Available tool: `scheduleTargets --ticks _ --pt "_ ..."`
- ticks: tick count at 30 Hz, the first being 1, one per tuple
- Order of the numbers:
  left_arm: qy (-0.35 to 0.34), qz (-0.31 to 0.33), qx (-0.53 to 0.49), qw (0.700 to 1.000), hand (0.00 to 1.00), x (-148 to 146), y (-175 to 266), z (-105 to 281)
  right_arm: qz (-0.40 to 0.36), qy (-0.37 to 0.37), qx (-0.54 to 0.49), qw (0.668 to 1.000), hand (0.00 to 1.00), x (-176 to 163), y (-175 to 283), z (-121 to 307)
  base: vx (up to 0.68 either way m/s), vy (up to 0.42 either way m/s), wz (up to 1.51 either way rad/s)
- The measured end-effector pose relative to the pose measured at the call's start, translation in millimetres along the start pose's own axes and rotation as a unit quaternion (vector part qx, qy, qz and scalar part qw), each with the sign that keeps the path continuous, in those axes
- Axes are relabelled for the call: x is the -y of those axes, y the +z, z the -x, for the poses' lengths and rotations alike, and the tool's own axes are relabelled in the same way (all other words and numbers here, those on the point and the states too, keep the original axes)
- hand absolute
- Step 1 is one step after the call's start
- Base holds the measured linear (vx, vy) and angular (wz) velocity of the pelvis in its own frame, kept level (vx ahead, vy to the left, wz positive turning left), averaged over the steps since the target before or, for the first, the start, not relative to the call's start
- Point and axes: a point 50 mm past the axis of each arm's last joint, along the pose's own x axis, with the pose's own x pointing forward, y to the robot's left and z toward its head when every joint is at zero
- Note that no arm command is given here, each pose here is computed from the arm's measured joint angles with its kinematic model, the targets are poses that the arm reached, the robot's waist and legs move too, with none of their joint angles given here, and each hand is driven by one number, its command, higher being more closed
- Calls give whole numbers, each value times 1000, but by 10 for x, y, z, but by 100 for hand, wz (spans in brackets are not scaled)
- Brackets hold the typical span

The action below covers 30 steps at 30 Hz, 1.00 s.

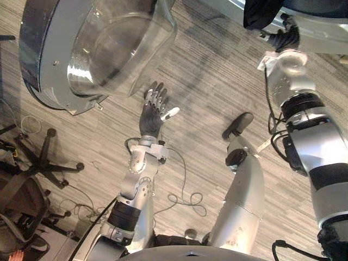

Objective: Pick up the laundry basket with both hands and put the clothes into the washing machine.

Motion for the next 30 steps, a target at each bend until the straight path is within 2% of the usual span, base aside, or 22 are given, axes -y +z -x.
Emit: scheduleTargets --ticks 10,11,17,24,27,30 --pt "-27 32 38 998 0 155 177 -49 -78 0 34 996 0 -57 351 -31 -37 -61 2" --pt "-29 37 40 998 0 167 186 -59 -94 0 36 995 100 -80 381 -26 -46 -61 -3" --pt "-31 41 41 998 0 173 194 -58 -177 38 31 983 100 -341 427 22 -57 -81 -8" --pt "-29 40 39 998 0 162 184 -58 -231 79 28 969 100 -589 487 90 -59 -91 -5" --pt "-26 39 35 998 0 145 166 -54 -287 112 34 951 100 -770 578 159 -47 -93 -13" --pt "-18 37 41 998 0 105 193 -63 -380 112 -1 918 100 -909 539 202 -39 -115 -11"
